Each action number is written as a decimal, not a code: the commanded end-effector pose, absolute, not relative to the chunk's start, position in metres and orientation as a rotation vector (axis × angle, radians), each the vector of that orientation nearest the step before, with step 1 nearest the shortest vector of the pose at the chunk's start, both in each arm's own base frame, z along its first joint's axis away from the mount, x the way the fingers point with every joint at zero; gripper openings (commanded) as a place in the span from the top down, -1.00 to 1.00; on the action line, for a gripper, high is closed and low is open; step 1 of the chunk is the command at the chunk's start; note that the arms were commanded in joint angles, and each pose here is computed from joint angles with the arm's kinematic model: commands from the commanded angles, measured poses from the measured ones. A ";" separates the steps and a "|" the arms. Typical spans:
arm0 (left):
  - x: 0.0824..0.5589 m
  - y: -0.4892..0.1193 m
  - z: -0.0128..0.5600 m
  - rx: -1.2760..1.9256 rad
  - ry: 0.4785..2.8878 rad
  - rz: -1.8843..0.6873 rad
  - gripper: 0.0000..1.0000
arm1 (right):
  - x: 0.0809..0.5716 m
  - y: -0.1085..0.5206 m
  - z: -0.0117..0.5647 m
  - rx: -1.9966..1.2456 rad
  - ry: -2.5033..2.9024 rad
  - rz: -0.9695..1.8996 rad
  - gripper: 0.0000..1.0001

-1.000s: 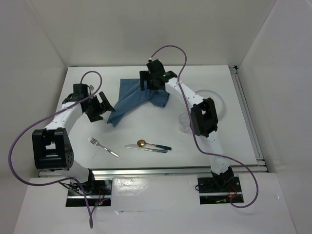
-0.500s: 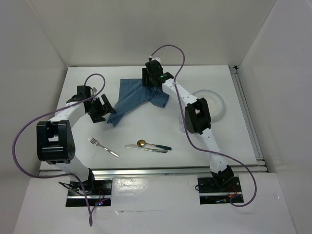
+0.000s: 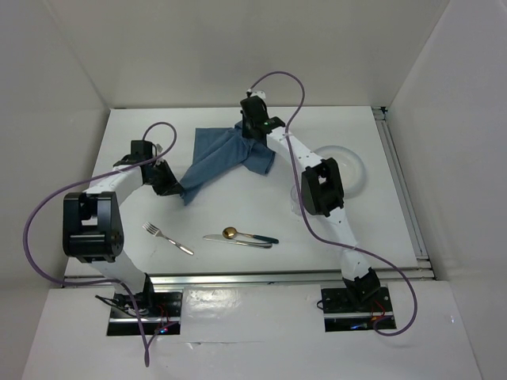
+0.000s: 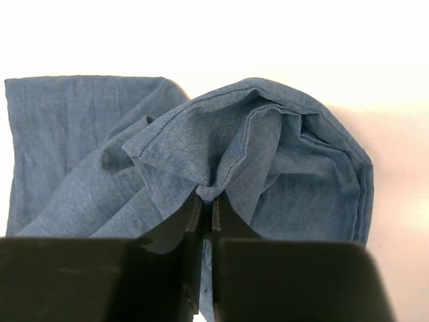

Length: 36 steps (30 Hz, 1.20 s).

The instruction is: Set the dinner table for one person

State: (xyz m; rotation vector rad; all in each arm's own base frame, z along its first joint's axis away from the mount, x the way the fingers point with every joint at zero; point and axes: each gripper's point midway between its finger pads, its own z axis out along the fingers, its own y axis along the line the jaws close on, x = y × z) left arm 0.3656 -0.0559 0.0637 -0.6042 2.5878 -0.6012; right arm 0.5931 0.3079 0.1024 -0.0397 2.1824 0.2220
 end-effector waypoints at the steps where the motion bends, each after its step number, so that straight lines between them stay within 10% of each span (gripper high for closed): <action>1: 0.373 -0.056 0.064 -0.603 2.573 -0.609 0.73 | 0.609 0.308 0.138 0.009 2.086 0.277 0.95; 2: 0.373 -0.056 0.066 -0.617 2.575 -0.612 1.00 | 0.607 0.309 0.141 0.003 2.087 0.289 1.00; 23: 0.455 -0.030 0.282 -0.443 2.196 -0.556 1.00 | 0.559 0.242 0.373 0.130 1.685 0.573 1.00; 32: 0.373 -0.044 0.206 -0.520 2.310 -0.607 1.00 | 0.428 0.188 0.245 0.250 1.913 0.580 1.00; 36: 0.343 -0.043 0.158 -0.591 2.402 -0.576 -0.14 | 0.371 0.171 0.191 0.290 2.005 0.607 0.85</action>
